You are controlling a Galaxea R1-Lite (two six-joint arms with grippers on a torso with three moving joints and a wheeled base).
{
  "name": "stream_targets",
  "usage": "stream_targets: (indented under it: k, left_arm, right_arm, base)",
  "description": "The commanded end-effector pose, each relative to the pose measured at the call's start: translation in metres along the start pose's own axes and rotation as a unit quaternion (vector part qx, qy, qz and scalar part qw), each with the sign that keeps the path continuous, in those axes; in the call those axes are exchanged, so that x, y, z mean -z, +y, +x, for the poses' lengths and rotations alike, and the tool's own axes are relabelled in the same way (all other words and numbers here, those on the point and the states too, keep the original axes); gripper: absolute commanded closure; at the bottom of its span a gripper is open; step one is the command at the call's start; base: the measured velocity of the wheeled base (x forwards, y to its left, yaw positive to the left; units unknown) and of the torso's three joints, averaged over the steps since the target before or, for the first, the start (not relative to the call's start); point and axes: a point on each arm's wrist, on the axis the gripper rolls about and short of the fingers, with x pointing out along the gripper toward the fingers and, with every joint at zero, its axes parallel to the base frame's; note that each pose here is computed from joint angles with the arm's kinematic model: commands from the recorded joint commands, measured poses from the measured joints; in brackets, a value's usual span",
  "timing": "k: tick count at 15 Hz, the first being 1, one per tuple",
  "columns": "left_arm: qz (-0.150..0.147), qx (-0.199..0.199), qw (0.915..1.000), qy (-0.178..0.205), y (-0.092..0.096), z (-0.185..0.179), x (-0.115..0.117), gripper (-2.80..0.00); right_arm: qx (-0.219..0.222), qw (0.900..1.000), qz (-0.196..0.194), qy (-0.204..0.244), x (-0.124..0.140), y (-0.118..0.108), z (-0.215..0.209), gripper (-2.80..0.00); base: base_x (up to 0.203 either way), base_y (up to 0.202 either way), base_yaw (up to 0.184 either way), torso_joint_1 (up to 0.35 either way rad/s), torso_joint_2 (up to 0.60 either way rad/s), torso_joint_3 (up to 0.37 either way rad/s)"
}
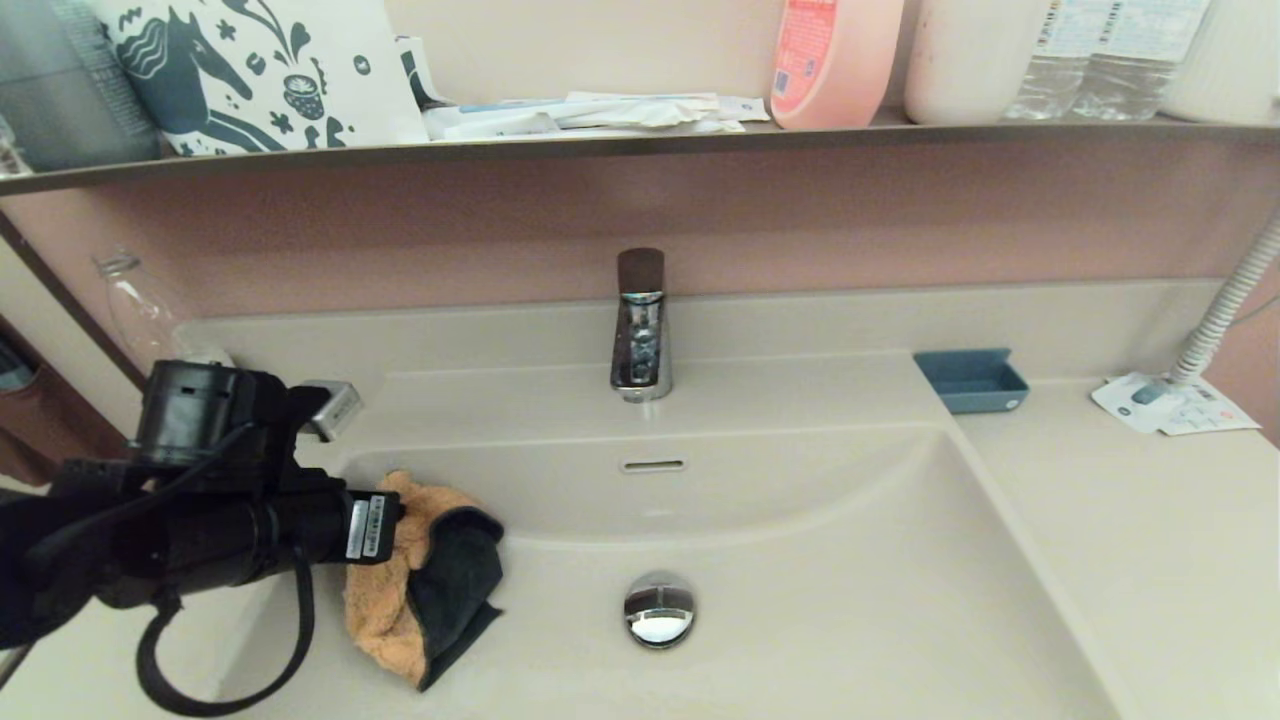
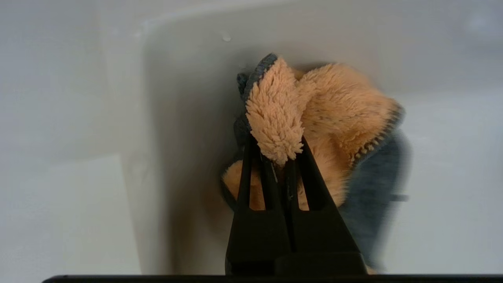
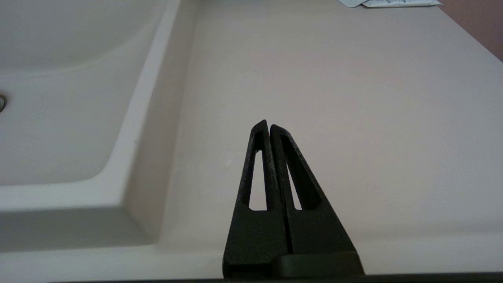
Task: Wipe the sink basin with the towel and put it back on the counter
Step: Wipe the sink
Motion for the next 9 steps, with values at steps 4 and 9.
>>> stream_targets:
  k: [4,9]
  left_arm:
    - [-0.008,0.044,0.9981,0.041,-0.022,0.027,0.02,0.0]
    - [-0.025,0.052,0.9973,0.045,-0.079,0.058,0.027,0.0]
  right_arm:
    - [0.0,1.0,0.0,0.0,0.0,0.0,0.0,0.0]
    - [0.0,1.0,0.0,0.0,0.0,0.0,0.0,0.0]
  base:
    - [0.0,0.0,0.0,0.0,0.0,0.0]
    - [0.0,0.0,0.0,0.0,0.0,0.0]
